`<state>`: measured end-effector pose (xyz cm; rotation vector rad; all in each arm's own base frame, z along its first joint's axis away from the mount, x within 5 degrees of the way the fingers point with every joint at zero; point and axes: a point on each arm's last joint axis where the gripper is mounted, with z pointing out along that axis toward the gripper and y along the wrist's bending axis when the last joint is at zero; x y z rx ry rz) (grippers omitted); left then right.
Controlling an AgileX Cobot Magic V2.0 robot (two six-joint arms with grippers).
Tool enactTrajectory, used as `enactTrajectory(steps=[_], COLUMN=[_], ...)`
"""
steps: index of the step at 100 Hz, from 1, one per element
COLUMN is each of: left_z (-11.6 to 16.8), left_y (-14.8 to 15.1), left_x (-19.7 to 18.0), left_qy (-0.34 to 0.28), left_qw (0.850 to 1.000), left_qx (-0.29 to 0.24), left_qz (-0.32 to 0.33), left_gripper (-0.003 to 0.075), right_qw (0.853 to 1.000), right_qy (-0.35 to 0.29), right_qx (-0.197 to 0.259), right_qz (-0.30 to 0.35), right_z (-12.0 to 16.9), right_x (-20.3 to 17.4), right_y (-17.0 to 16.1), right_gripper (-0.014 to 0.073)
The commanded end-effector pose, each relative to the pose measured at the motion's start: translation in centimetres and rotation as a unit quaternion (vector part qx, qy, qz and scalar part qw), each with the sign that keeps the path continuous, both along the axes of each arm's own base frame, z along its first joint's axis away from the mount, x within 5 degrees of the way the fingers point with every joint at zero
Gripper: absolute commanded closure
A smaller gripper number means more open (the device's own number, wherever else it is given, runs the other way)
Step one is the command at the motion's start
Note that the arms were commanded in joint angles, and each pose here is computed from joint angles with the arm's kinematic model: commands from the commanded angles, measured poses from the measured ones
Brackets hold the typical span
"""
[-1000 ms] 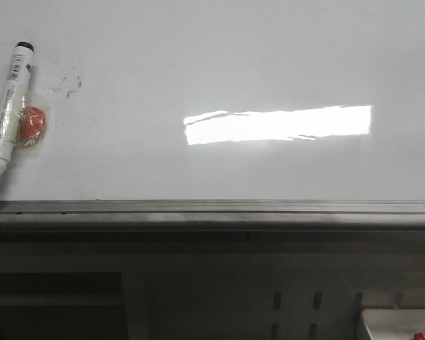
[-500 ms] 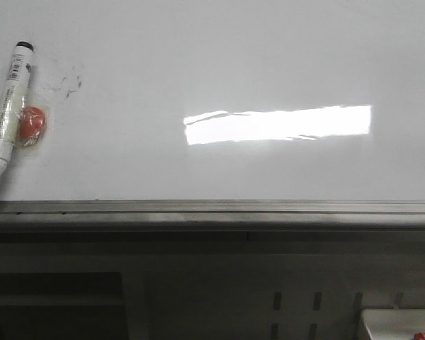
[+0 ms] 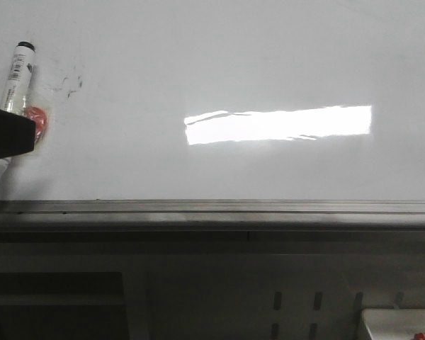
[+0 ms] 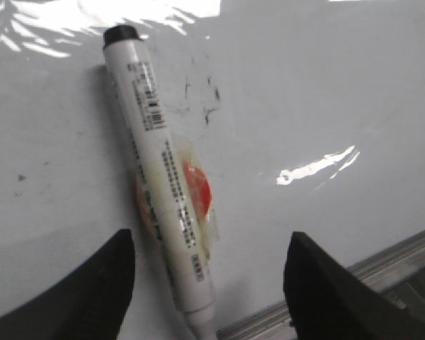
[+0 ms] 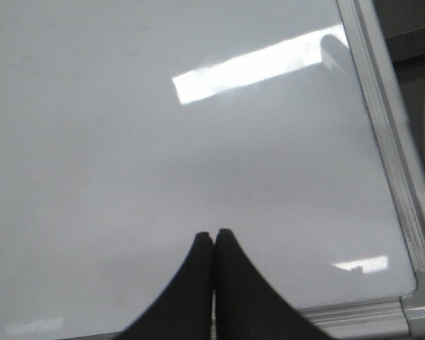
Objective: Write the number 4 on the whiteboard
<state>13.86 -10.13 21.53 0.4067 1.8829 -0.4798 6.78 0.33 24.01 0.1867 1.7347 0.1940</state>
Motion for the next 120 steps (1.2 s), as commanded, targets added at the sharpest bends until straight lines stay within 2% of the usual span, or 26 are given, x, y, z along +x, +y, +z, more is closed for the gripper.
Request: enactTrajectory(steps=[1, 10, 15, 23, 24, 26, 29, 30, 32, 48, 59, 70, 77, 84, 96, 102, 112, 120], left_z=[1.4, 0.8, 0.4, 0.1, 0.1, 0.0, 0.0, 0.0, 0.0, 0.1, 0.4, 1.4, 2.1, 2.6, 3.0, 3.0, 2.8, 2.7], left_y=[-0.5, -0.7, -0.8, -0.9, -0.9, -1.0, -1.0, -1.0, -1.0, -1.0, -1.5, -2.1, -2.4, -2.6, -3.0, -3.3, -3.8, -3.9], left_x=[0.9, 1.2, 1.4, 1.5, 1.5, 1.5, 1.5, 1.5, 1.5, 1.5, 1.3, 0.8, 0.4, 0.1, -0.4, -0.8, -1.4, -1.6], left_qy=[-0.046, -0.035, -0.027, -0.02, -0.02, -0.019, -0.019, -0.02, -0.02, -0.027, -0.067, -0.147, -0.197, -0.232, -0.273, -0.294, -0.324, -0.333], left_qw=[0.998, 0.999, 0.999, 1.0, 1.0, 1.0, 1.0, 1.0, 1.0, 1.0, 0.997, 0.983, 0.97, 0.96, 0.943, 0.929, 0.903, 0.894], left_qx=[-0.029, -0.018, -0.012, -0.006, -0.006, -0.005, -0.005, -0.005, -0.005, -0.003, 0.029, 0.063, 0.069, 0.069, 0.08, 0.099, 0.127, 0.137], left_qz=[0.015, 0.016, 0.016, 0.016, 0.016, 0.016, 0.016, 0.016, 0.016, 0.013, -0.03, -0.092, -0.12, -0.138, -0.172, -0.203, -0.25, -0.266], left_gripper=[0.0296, 0.0305, 0.0337, 0.0482, 0.0539, 0.0579, 0.0683, 0.0683, 0.0743, 0.0741, 0.0741, 0.0741, 0.0741, 0.0741, 0.0741, 0.0741, 0.0741, 0.0741], right_qw=[0.999, 0.999, 0.999, 0.999, 0.999, 0.999, 0.999, 0.999, 0.999, 1.0, 1.0, 0.999, 0.996, 0.992, 0.976, 0.967, 0.947, 0.928], right_qy=[-0.043, -0.044, -0.04, -0.038, -0.037, -0.036, -0.034, -0.033, -0.034, -0.014, 0.009, 0.017, 0.015, 0.008, 0.004, 0.004, 0.017, 0.035], right_qx=[0.0, 0.0, 0.0, 0.0, 0.0, 0.0, 0.0, 0.0, 0.0, 0.0, 0.003, -0.017, -0.044, -0.052, -0.075, -0.077, -0.083, -0.089], right_qz=[-0.013, -0.013, -0.012, -0.011, -0.01, -0.01, -0.009, -0.009, -0.008, 0.001, 0.018, 0.047, 0.079, 0.117, 0.203, 0.241, 0.308, 0.36], right_z=[1.7, 1.7, 1.6, 1.8, 1.7, 1.7, 1.7, 1.7, 1.8, 2.2, 2.6, 3.6, 4.5, 5.5, 6.8, 7.5, 8.3, 8.8], right_x=[0.2, 0.2, 0.2, 0.2, 0.2, 0.2, 0.2, 0.2, 0.1, 0.1, 0.3, 0.8, 1.2, 1.5, 2.3, 2.7, 3.5, 4.2], right_y=[-0.2, -0.2, -0.2, -0.2, -0.2, -0.2, -0.2, -0.2, -0.1, 0.0, 0.3, 0.7, 1.1, 1.8, 3.5, 4.4, 6.5, 8.6], right_gripper=[0.0659, 0.0659, 0.0659, 0.0659, 0.0659, 0.0659, 0.0659, 0.0659, 0.0659, 0.0659, 0.0659, 0.0659, 0.0659, 0.0659, 0.0659, 0.0659, 0.0653, 0.0603])
